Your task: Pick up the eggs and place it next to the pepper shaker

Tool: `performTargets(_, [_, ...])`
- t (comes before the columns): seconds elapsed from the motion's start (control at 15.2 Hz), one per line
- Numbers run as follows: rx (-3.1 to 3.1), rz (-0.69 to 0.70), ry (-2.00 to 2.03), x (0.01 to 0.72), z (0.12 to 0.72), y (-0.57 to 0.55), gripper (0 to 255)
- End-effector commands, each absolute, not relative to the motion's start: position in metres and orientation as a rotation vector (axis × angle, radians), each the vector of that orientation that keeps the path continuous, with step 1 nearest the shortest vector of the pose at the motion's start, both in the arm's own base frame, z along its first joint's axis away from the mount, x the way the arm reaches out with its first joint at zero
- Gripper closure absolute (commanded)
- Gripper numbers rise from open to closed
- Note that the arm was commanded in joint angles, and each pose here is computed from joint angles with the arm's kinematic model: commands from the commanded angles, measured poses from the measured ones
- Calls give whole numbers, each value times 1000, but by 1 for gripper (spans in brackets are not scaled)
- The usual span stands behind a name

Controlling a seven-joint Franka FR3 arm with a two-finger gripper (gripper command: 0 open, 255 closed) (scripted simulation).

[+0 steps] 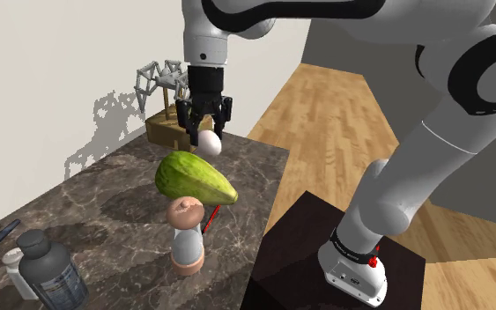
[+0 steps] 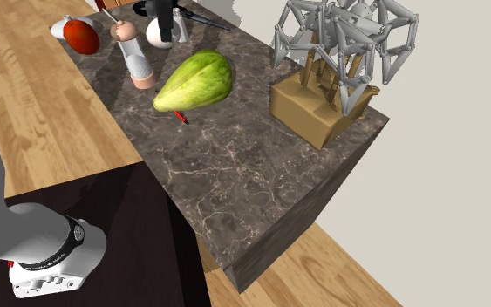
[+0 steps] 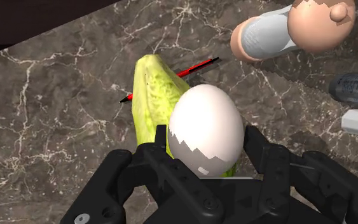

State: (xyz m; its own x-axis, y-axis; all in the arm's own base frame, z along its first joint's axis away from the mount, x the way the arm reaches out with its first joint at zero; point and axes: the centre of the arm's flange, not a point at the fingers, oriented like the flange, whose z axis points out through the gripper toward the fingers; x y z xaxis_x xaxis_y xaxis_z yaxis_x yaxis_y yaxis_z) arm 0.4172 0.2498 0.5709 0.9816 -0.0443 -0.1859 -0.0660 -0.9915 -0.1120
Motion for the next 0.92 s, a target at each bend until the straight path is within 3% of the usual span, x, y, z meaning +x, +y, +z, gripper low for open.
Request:
performTargets(0.0, [-3009,278,86,415,572,277,255])
performTargets(0.86, [-3009,278,86,415,572,448,255])
